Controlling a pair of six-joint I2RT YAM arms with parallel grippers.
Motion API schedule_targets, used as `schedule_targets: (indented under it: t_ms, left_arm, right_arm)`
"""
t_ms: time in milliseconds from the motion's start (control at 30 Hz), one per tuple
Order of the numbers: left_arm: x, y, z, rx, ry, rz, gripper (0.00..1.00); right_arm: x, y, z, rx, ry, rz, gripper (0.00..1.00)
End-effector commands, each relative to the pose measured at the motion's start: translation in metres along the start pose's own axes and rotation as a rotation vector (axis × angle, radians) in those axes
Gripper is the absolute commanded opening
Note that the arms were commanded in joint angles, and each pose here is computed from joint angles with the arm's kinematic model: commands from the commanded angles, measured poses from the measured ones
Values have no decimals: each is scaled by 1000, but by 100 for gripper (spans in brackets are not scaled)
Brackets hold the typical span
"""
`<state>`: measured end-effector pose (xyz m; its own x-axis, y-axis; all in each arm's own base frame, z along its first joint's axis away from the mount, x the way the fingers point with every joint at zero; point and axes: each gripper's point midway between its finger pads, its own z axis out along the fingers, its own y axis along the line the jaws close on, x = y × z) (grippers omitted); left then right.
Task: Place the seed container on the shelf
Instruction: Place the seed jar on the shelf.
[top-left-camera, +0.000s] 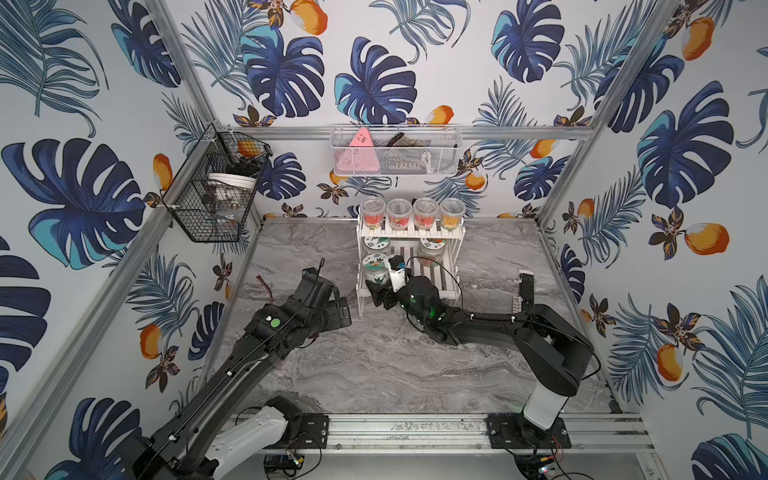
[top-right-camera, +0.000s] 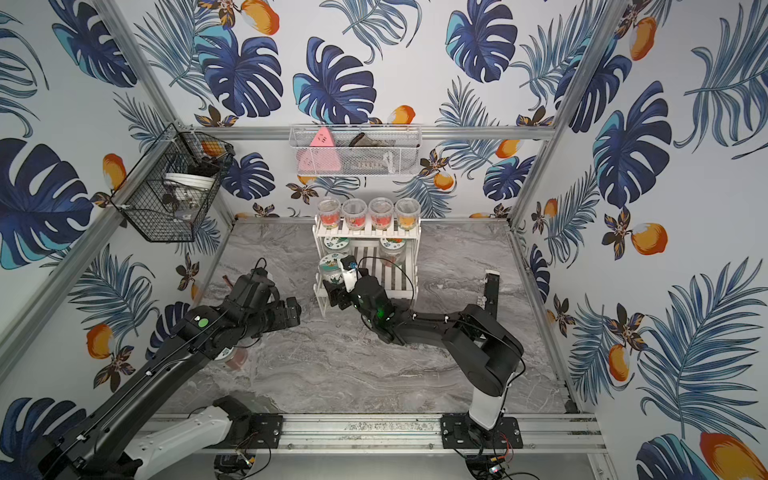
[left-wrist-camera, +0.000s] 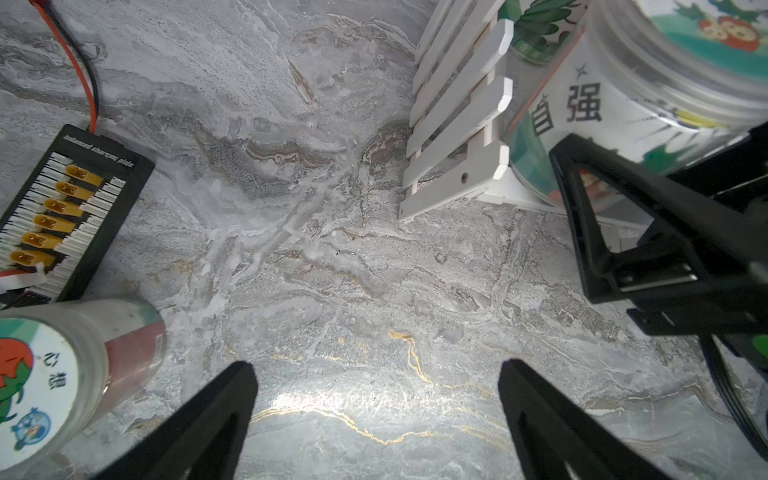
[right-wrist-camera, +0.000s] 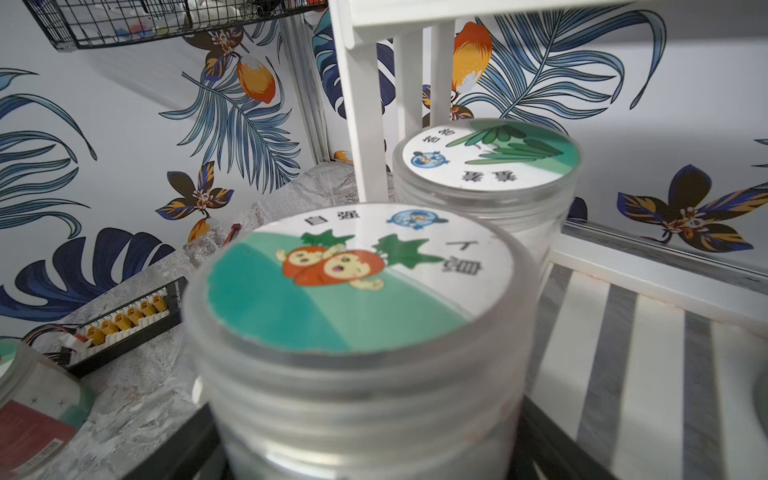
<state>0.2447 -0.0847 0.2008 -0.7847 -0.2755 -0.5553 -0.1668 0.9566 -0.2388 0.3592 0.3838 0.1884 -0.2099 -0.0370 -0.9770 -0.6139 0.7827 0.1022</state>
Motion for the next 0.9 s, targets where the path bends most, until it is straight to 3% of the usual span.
schedule_targets:
  t_ms: [0,400,667,867]
  left_arm:
    - [-4,-5,-1,26,-12,4,99]
    - [-2,-8,4,33,10,10,99]
    - [-1,-8,6,31,18,14,99]
    - [-2,-9,6,34,20,14,99]
  right_arm:
    - [8,-3,1,23,45,18,91]
    - [4,-3,-20,17,153,29,96]
    - [11,6,-36,-59,215,23,89]
    - [7,-4,-30,-21,198,47,80]
